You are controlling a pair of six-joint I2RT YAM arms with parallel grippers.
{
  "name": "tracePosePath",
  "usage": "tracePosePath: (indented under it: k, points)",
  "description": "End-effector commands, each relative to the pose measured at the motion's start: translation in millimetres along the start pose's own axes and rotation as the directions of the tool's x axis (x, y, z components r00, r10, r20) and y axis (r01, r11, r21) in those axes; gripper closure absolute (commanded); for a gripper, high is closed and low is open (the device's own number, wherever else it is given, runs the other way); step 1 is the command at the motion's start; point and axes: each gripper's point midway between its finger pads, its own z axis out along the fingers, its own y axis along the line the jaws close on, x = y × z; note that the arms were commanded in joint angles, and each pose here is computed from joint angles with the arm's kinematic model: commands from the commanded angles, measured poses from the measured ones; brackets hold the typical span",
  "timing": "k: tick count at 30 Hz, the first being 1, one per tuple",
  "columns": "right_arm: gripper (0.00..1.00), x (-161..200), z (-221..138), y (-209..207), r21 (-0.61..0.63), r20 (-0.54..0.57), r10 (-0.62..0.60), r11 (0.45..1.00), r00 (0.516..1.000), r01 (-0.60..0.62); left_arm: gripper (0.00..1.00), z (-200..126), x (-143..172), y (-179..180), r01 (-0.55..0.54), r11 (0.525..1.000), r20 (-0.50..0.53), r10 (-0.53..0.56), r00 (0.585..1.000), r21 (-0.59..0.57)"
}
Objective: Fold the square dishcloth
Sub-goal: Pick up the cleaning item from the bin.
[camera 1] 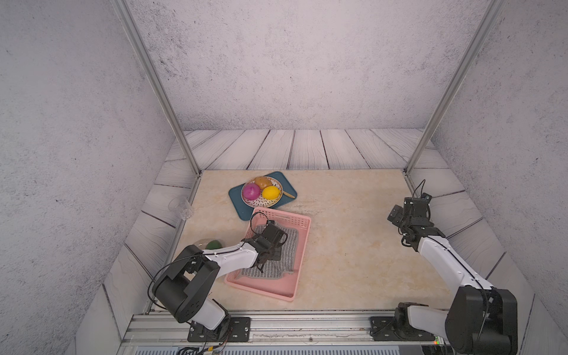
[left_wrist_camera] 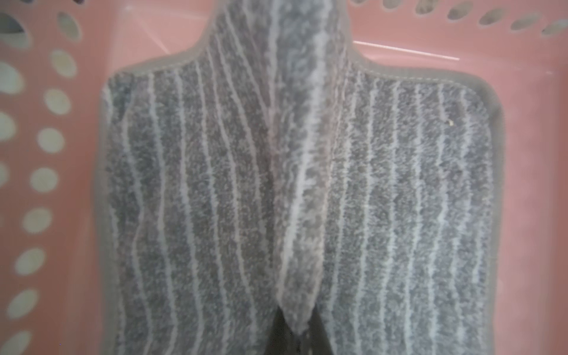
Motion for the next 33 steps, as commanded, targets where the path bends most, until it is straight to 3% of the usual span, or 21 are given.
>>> tracePosePath:
  k: [1,11,15,22,27,33]
  points:
    - [0.01,0.1,-4.8,-3.7,0.008,0.015,0.015,1.000,1.000,-0.015,1.00,-18.1,-18.1,6.4,0.003,1.000,0.049,-0.003,0.999,0.000]
    - [0.01,-4.7,-13.2,-11.7,0.024,0.059,0.050,0.998,0.997,-0.051,1.00,-101.2,-97.3,-10.4,-0.035,0.997,0.249,0.015,0.968,0.076]
    - [0.01,-6.1,-14.8,-11.8,0.020,0.068,0.056,0.998,0.996,-0.058,1.00,-132.8,-126.7,-29.4,-0.070,0.985,0.313,0.017,0.950,0.158]
    - [0.01,-7.8,-14.1,-13.5,0.031,0.077,0.072,0.997,0.994,-0.074,1.00,-180.4,-169.1,-81.1,-0.175,0.922,0.399,0.024,0.917,0.345]
    - [0.01,-6.5,-9.9,-20.4,0.095,0.048,0.084,0.992,0.995,-0.088,1.00,-188.2,-181.0,-125.3,-0.250,0.886,0.419,0.070,0.905,0.392]
    - [0.01,-6.5,-12.0,-35.6,0.193,0.038,0.082,0.977,0.996,-0.088,1.00,-173.3,-183.5,-183.2,-0.315,0.859,0.413,0.136,0.901,0.405]
